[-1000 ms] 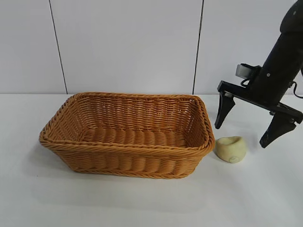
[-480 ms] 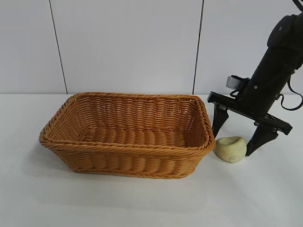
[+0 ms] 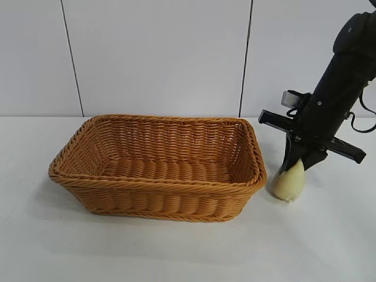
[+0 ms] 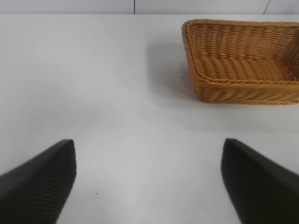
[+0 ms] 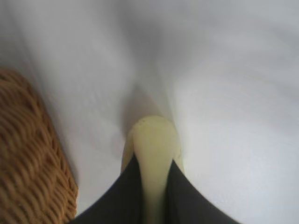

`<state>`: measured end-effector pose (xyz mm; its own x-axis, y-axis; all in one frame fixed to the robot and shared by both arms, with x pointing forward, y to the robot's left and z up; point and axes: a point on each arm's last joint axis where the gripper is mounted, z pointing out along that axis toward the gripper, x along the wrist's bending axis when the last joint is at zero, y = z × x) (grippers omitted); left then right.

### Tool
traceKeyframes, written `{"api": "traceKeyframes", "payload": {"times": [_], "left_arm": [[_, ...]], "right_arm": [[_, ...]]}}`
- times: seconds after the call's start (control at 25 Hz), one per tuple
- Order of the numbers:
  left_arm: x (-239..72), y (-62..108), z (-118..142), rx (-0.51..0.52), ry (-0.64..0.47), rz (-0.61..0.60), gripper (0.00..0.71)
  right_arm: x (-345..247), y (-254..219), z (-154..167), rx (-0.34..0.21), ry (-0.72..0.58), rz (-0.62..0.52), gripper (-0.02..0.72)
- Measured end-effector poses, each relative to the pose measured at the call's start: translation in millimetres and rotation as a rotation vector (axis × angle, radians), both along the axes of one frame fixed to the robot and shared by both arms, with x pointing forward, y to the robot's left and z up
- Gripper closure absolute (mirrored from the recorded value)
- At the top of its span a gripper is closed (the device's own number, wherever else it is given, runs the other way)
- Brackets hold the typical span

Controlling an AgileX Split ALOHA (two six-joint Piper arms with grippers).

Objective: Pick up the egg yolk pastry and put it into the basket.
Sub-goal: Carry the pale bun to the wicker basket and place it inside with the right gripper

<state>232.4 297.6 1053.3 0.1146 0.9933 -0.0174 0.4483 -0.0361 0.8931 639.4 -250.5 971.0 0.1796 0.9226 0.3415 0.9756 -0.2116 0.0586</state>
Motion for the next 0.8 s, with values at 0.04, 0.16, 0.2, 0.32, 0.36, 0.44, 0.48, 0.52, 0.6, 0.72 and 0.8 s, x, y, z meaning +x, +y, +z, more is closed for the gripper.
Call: {"api": "traceKeyframes", "payload": {"times": [0.04, 0.16, 0.2, 0.32, 0.36, 0.44, 0.48, 0.52, 0.6, 0.72, 0.8], "left_arm": [[0, 0.0, 0, 0.000, 0.000, 0.000, 0.084], [0, 0.0, 0, 0.000, 0.000, 0.000, 0.084], [0, 0.0, 0, 0.000, 0.000, 0.000, 0.084], [0, 0.0, 0, 0.000, 0.000, 0.000, 0.084], [0, 0.0, 0, 0.000, 0.000, 0.000, 0.084], [0, 0.0, 0, 0.000, 0.000, 0.000, 0.084], [0, 0.0, 0, 0.000, 0.000, 0.000, 0.084], [0, 0.0, 0, 0.000, 0.000, 0.000, 0.084], [0, 0.0, 0, 0.000, 0.000, 0.000, 0.084], [0, 0.0, 0, 0.000, 0.000, 0.000, 0.084], [0, 0.0, 0, 0.000, 0.000, 0.000, 0.084]], "right_arm": [[-2, 0, 10, 0.001, -0.021, 0.002, 0.681], [-8, -1, 31, -0.008, -0.072, 0.008, 0.682], [-10, -1, 36, -0.010, -0.081, 0.010, 0.682], [-13, -1, 43, -0.009, -0.084, 0.018, 0.682], [-14, 1, 44, -0.009, -0.086, 0.028, 0.682], [-17, 10, 47, -0.002, -0.094, 0.057, 0.682], [-18, 16, 49, 0.008, -0.099, 0.073, 0.682], [-19, 23, 51, 0.019, -0.105, 0.092, 0.682], [-21, 39, 56, 0.038, -0.120, 0.126, 0.682], [-23, 66, 68, 0.060, -0.163, 0.188, 0.682], [-25, 83, 74, 0.071, -0.193, 0.219, 0.682]]}}
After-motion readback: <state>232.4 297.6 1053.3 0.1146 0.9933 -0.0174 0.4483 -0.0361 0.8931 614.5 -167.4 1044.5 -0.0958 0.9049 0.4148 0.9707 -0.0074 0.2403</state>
